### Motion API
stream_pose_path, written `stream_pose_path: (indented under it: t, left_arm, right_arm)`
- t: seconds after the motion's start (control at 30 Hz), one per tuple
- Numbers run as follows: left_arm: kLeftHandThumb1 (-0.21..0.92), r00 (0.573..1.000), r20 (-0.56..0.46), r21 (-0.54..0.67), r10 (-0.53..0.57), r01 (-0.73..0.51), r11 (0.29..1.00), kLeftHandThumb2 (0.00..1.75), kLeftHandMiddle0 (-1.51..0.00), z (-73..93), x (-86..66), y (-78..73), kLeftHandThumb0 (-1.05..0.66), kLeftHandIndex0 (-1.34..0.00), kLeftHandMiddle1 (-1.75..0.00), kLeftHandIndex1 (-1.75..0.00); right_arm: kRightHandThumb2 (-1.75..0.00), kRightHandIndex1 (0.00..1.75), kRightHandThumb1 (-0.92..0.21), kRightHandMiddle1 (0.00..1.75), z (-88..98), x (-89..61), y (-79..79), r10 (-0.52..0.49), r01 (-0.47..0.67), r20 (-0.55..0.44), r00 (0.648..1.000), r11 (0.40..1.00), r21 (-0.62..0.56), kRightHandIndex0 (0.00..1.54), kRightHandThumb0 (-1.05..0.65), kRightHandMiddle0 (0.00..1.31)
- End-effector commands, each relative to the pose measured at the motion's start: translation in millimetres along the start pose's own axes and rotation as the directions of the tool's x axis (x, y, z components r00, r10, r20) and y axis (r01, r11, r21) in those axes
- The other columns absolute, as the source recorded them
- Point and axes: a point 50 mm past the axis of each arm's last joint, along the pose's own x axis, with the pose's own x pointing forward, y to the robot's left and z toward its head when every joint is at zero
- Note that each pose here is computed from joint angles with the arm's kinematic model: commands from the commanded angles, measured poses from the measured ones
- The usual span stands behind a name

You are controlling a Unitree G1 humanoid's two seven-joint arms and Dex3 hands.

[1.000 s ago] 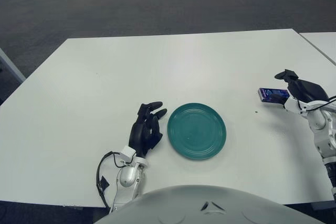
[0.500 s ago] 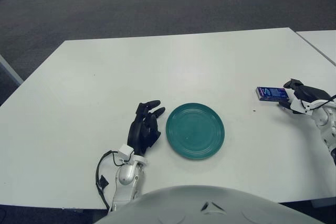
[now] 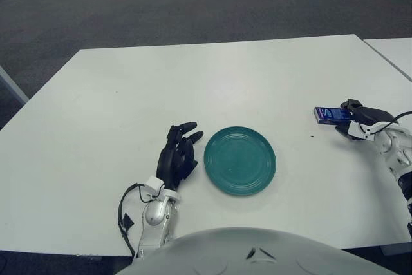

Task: Put the gum into the plate.

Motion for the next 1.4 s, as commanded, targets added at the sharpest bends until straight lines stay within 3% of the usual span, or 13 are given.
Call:
stream_pose_path:
  t: [0.0, 0.73, 1.37]
  left_arm:
    - [0.92, 0.997, -0.075, 0.009, 0.021, -0.020, 1.000, 0.72, -0.38, -11.2, -6.4, 7.1, -0.73, -0.13, -0.77, -1.13]
    - [0.92, 0.996, -0.087, 0.018, 0.007, -0.005, 1.000, 0.74, -0.38, -13.8, -4.9, 10.2, -0.75, -0.08, -0.78, -1.11]
    - [0.92, 0.997, -0.080, 0.032, 0.020, -0.017, 0.999, 0.77, -0.35, -16.1, -2.5, 13.3, -0.77, -0.08, -0.73, -1.12]
  right_arm:
    - [-0.62, 0.00, -0.92, 0.63, 7.2, 3.6, 11.1, 0.034, -0.034, 0.016, 0.999, 0.999, 0.009, 0.28, -0.83, 0.00]
    - [-0.61, 0.02, -0.92, 0.66, 13.3, 16.4, 7.8, 0.043, -0.039, 0.059, 0.997, 0.997, -0.069, 0.33, -0.83, 0.00]
    - [-0.62, 0.01, -0.92, 0.60, 20.9, 21.2, 9.3, 0.101, -0.076, 0.111, 0.989, 0.975, -0.211, 0.33, -0.81, 0.00]
